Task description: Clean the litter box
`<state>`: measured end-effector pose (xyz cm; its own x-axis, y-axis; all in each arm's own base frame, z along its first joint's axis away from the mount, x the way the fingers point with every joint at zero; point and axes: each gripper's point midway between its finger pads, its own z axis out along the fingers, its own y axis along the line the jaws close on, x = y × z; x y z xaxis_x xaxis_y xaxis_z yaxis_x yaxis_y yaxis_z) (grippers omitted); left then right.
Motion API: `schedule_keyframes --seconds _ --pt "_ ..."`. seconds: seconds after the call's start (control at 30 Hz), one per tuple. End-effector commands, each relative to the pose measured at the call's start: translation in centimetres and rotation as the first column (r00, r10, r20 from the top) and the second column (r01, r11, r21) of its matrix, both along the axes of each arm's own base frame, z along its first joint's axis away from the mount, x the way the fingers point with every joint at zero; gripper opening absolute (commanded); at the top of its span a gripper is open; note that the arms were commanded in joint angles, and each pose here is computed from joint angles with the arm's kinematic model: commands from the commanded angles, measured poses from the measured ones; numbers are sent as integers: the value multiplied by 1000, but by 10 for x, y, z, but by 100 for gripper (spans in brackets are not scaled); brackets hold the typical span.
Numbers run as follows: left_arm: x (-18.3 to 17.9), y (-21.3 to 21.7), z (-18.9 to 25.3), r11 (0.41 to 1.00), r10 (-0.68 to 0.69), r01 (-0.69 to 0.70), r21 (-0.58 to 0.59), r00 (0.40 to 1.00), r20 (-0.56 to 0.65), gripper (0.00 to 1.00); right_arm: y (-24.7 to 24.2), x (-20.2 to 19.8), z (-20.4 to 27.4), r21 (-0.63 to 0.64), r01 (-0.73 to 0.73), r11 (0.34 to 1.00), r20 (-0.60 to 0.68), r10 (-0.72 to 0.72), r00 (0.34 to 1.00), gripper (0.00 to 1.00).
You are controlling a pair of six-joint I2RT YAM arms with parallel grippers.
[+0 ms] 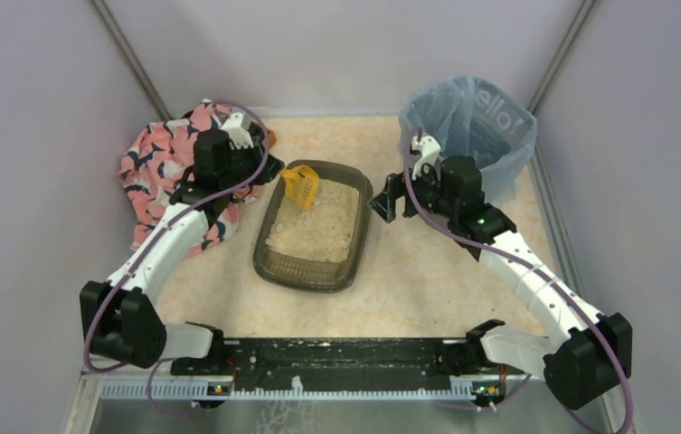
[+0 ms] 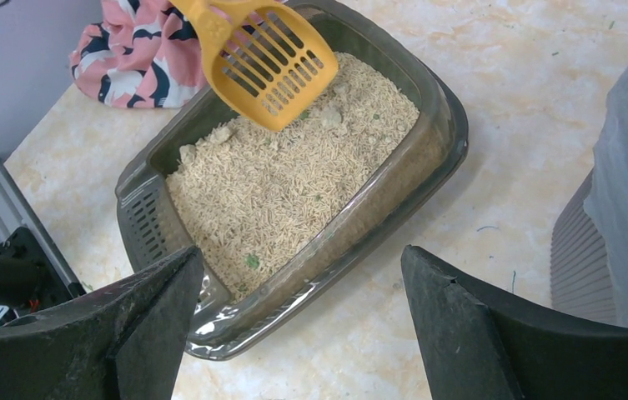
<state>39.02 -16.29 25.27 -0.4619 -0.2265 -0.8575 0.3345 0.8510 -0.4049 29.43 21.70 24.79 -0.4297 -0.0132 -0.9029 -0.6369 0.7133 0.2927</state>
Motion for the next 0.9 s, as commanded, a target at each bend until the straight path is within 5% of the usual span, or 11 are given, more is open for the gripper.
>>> schedule_keyframes --seconds 0.0,0.53,0.87 --pt "8 7 -19 995 49 -47 88 999 -15 0 4 0 13 34 -34 999 60 32 998 88" --pt "23 -34 -39 948 98 -86 307 995 -24 0 7 -4 10 36 -65 997 61 62 996 87" --pt "13 -28 -3 949 99 -102 299 995 24 0 10 -5 11 45 -79 996 61 76 995 86"
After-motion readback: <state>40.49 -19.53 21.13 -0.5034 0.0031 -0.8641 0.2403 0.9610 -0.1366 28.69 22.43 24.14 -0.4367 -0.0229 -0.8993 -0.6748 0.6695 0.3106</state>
